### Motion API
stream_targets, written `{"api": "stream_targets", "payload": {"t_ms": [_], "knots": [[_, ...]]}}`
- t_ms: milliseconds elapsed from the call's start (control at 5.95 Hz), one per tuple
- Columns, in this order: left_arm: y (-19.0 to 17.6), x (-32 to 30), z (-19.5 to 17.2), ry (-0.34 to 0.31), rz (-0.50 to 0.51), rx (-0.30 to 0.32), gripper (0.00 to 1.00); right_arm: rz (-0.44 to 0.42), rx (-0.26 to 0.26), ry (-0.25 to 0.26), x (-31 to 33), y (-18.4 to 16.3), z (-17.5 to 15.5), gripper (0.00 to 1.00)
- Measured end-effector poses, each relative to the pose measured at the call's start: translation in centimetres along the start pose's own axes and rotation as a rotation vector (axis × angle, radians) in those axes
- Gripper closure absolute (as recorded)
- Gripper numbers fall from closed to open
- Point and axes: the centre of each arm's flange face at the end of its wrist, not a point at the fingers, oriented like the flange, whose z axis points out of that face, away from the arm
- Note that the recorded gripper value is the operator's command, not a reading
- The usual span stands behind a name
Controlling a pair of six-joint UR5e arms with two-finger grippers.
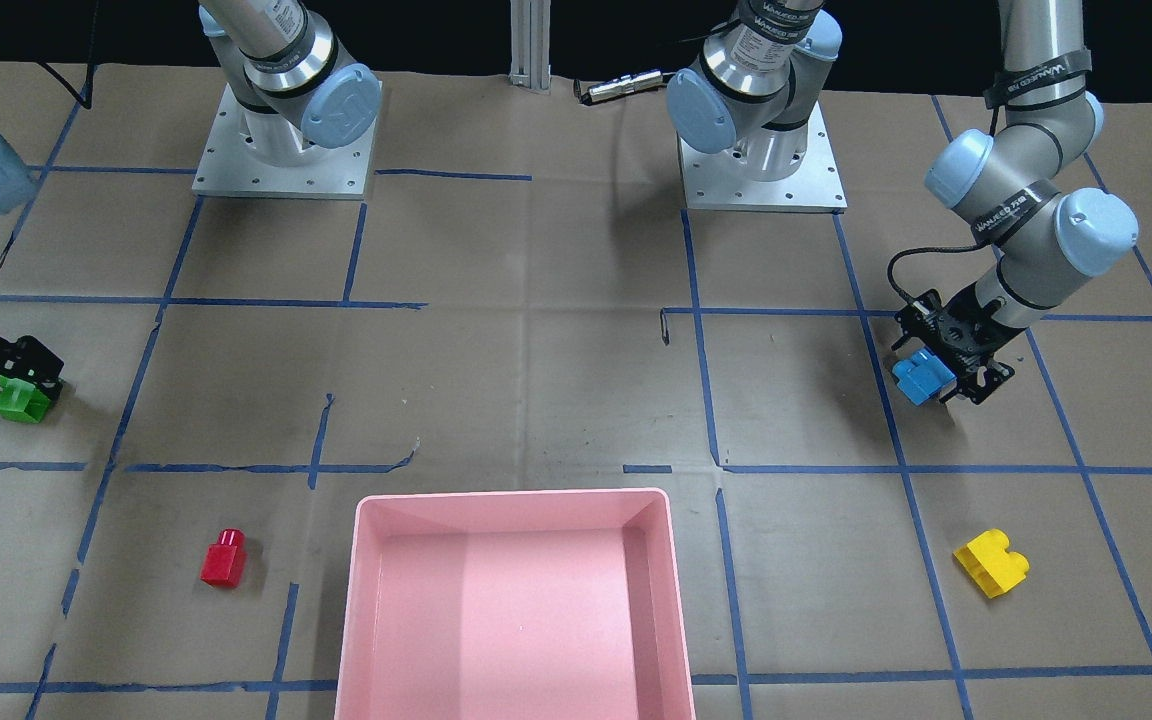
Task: Put all blocks into box
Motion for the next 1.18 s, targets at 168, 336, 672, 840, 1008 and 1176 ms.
{"api": "stream_targets", "payload": {"t_ms": [168,336,672,840,1008,1176], "knots": [[0.0,0.0,0.0,-0.002,0.0,0.0,0.63,0.0,-0.007,-0.001,0.0,0.1,0.1,0.83],[0.0,-0.2,-0.1,-0.006,-0.001,-0.001,0.73,0.001,-0.013,0.0,0.0,0.1,0.0,0.94],[0.1,-1.2,-1.8,-0.043,-0.047,-0.028,0.8,0.001,-0.001,0.015,0.2,-0.1,-1.1,0.94],[0.0,-3.0,-4.6,-0.082,-0.108,-0.053,0.81,-0.004,0.01,0.023,0.3,-0.8,-3.6,0.95],[-0.5,-5.7,-8.9,-0.104,-0.187,-0.059,0.81,-0.029,0.024,0.013,-0.2,-2.4,-8.4,0.95],[-1.7,-8.3,-14.0,-0.106,-0.306,-0.051,0.82,-0.105,0.068,0.013,-3.2,-5.2,-13.9,0.95]]}}
